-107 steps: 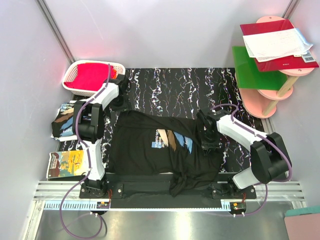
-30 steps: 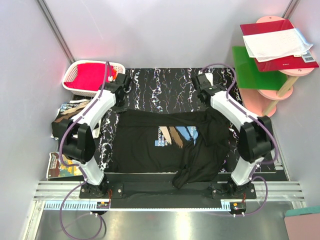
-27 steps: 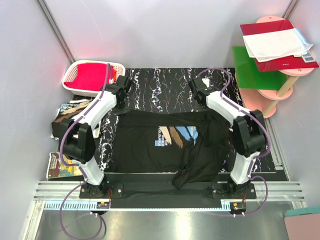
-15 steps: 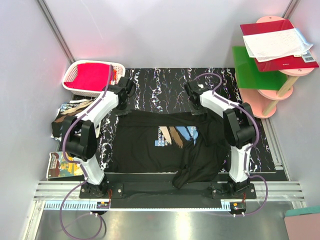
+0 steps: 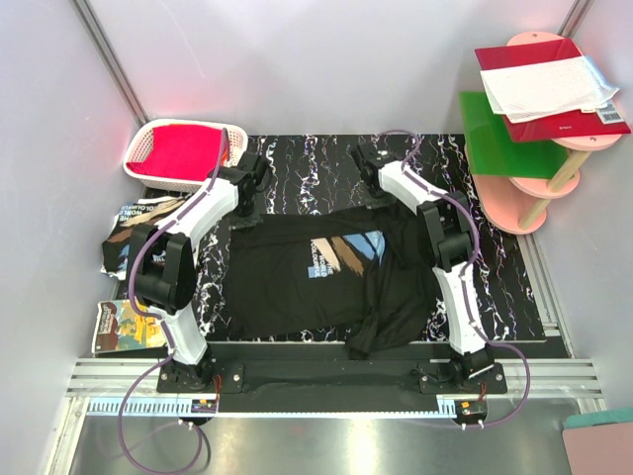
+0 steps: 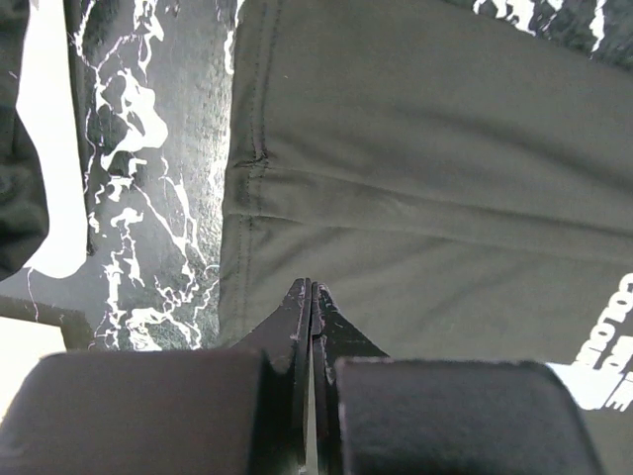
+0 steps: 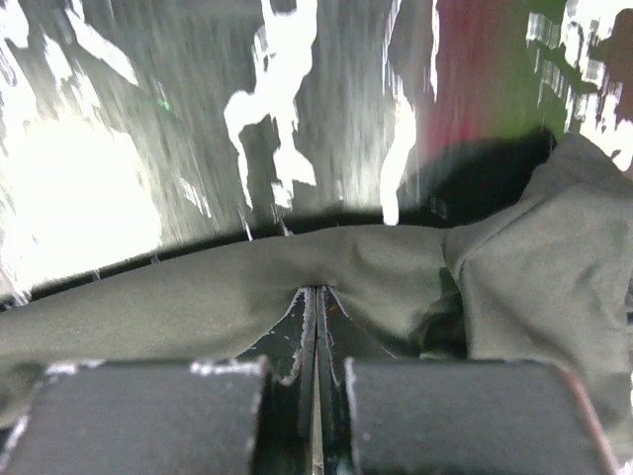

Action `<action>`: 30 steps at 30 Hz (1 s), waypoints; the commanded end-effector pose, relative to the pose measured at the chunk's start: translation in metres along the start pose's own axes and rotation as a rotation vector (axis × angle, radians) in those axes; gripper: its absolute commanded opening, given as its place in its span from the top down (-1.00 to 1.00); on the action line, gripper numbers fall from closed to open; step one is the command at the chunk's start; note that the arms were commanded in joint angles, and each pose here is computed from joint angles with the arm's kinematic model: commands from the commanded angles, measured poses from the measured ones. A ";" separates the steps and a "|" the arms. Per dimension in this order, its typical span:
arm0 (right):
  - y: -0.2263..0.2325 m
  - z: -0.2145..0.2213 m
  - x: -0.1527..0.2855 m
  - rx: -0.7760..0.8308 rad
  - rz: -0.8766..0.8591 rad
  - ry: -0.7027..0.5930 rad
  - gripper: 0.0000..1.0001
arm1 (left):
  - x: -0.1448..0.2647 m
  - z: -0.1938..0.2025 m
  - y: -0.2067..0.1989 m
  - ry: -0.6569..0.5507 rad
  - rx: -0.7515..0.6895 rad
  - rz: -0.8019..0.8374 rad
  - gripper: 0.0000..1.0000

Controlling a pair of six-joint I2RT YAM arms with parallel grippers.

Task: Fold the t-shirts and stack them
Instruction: Fold the flattened tshirt in 1/3 of the way

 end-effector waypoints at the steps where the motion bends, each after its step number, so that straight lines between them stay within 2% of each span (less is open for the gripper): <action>1: -0.006 -0.035 -0.021 -0.043 0.011 -0.033 1.00 | 0.013 -0.014 -0.006 -0.055 0.020 0.041 1.00; 6: -0.001 -0.073 -0.031 -0.031 -0.016 -0.122 1.00 | 0.013 -0.013 -0.016 -0.048 0.007 0.067 1.00; 10: 0.004 -0.085 -0.026 -0.029 -0.059 -0.164 1.00 | 0.010 -0.011 -0.030 -0.037 -0.028 0.081 1.00; 14: -0.001 -0.090 0.009 -0.050 -0.126 -0.188 1.00 | -0.012 -0.012 -0.045 0.012 -0.061 0.040 1.00; 16: -0.010 -0.094 0.040 -0.061 -0.144 -0.221 0.99 | -0.017 -0.020 -0.051 0.044 -0.071 0.022 1.00; 17: -0.014 -0.094 0.052 -0.061 -0.162 -0.227 0.92 | -0.033 -0.015 -0.053 0.125 -0.088 -0.018 1.00; 20: -0.033 -0.094 0.111 -0.081 -0.221 -0.291 0.80 | -0.050 -0.021 -0.062 0.185 -0.103 -0.062 1.00; 22: -0.039 -0.084 0.123 -0.081 -0.240 -0.281 0.75 | -0.056 -0.027 -0.066 0.194 -0.108 -0.075 1.00; 23: -0.045 -0.083 0.145 -0.089 -0.287 -0.307 0.71 | -0.057 -0.027 -0.065 0.205 -0.117 -0.083 1.00; 24: -0.047 -0.073 0.144 -0.084 -0.297 -0.279 0.55 | -0.055 -0.032 -0.065 0.192 -0.116 -0.097 1.00; 26: -0.052 -0.064 0.165 -0.109 -0.356 -0.277 0.47 | -0.064 -0.034 -0.063 0.230 -0.130 -0.126 1.00; 27: -0.053 -0.052 0.160 -0.106 -0.361 -0.232 0.35 | -0.062 -0.043 -0.063 0.216 -0.126 -0.125 1.00; 29: -0.058 -0.038 0.173 -0.129 -0.405 -0.207 0.33 | -0.075 -0.044 -0.057 0.268 -0.145 -0.170 1.00; 30: -0.061 -0.022 0.165 -0.126 -0.398 -0.152 0.33 | -0.074 -0.053 -0.057 0.251 -0.140 -0.173 1.00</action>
Point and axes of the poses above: each gripper's point midway between its finger pads, its own x axis back along the fingers, its own y axis along the line the jaws close on, z = x × y, the point moved 10 cm from there along x, back along the fingers, and after that the axes turned 8 degrees about -x, right-handed, at the moved point
